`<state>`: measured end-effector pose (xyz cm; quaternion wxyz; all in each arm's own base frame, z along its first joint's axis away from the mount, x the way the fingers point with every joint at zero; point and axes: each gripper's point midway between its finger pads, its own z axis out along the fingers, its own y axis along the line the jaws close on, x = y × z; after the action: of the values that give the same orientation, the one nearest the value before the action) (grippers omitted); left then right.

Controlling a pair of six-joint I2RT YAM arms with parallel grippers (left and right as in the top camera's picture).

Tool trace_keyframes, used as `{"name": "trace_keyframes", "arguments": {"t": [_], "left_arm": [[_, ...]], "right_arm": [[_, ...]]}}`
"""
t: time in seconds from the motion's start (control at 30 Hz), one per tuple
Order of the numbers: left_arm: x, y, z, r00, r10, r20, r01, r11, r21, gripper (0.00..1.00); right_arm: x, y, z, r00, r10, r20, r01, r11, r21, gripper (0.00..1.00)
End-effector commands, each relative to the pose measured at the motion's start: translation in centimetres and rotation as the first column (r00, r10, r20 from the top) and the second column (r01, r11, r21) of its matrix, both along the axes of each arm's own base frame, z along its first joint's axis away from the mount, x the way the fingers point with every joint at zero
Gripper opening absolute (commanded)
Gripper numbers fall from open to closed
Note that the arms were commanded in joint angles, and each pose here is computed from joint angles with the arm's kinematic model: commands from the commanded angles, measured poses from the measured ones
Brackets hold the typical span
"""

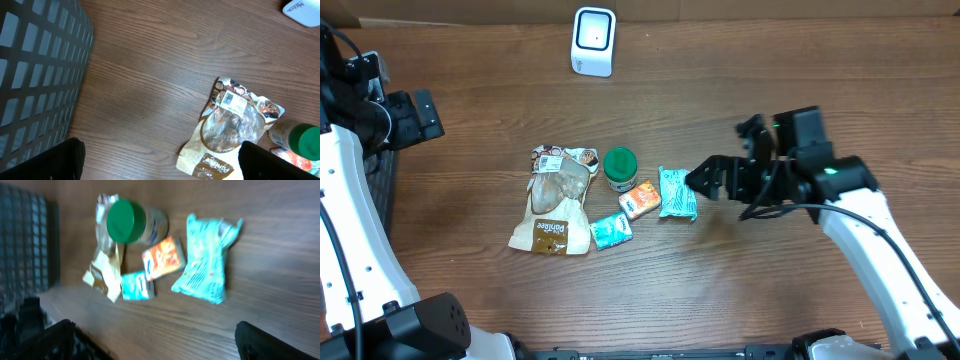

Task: Scan the item barcode
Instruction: 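Move the right gripper over the light green pack and descend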

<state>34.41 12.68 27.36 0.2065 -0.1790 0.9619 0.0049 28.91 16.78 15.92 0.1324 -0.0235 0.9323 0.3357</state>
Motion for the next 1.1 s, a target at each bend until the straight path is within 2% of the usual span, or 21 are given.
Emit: {"name": "trace_keyframes", "arguments": {"t": [0.0,0.03,0.07,0.13,0.2,0.23,0.3,0.57,0.77,0.93,1.0,1.07], "left_arm": [[0.2,-0.2,0.5,1.000,-0.021,0.014,0.021,1.000,0.007,1.00],[0.2,-0.2,0.5,1.000,-0.021,0.014,0.021,1.000,0.007,1.00],[0.2,-0.2,0.5,1.000,-0.021,0.014,0.021,1.000,0.007,1.00],[0.2,-0.2,0.5,1.000,-0.021,0.014,0.021,1.000,0.007,1.00],[0.2,-0.2,0.5,1.000,-0.021,0.014,0.021,1.000,0.007,1.00],[0.1,-0.2,0.5,1.000,-0.021,0.014,0.021,1.000,0.007,1.00],[0.2,-0.2,0.5,1.000,-0.022,0.014,0.022,1.000,0.007,1.00],[0.1,-0.2,0.5,1.000,-0.021,0.014,0.021,1.000,0.007,1.00],[0.2,-0.2,0.5,1.000,-0.021,0.014,0.021,1.000,0.007,1.00],[0.2,-0.2,0.5,1.000,-0.022,0.014,0.022,1.000,0.007,1.00],[0.2,-0.2,0.5,1.000,-0.021,0.014,0.021,1.000,0.007,1.00],[0.2,-0.2,0.5,1.000,-0.021,0.014,0.021,1.000,0.007,1.00]], "right_arm": [[0.4,2.0,0.5,0.997,0.062,0.035,-0.063,0.998,0.021,1.00],[0.8,2.4,0.6,0.997,0.062,0.049,-0.063,0.998,0.028,1.00],[1.1,2.7,0.6,0.996,0.067,0.057,-0.069,0.997,0.037,0.90],[1.3,3.2,0.6,0.994,0.081,0.071,-0.085,0.995,0.049,0.53],[1.9,3.2,0.3,0.995,0.065,0.080,-0.068,0.997,0.029,0.25],[2.6,2.6,-0.6,0.998,-0.002,0.059,0.003,1.000,-0.015,0.14],[3.3,1.8,-1.9,0.995,-0.096,0.024,0.098,0.992,-0.080,0.06],[3.6,2.6,-7.8,0.940,-0.322,-0.115,0.289,0.928,-0.235,0.04],[2.3,2.6,-12.4,0.883,-0.404,-0.239,0.317,0.888,-0.332,0.04],[0.5,1.8,-15.7,0.840,-0.430,-0.331,0.277,0.865,-0.419,0.04],[0.6,1.8,-15.8,0.843,-0.425,-0.328,0.274,0.866,-0.418,0.08],[0.9,2.1,-15.6,0.866,-0.391,-0.311,0.251,0.879,-0.405,0.17]]}}
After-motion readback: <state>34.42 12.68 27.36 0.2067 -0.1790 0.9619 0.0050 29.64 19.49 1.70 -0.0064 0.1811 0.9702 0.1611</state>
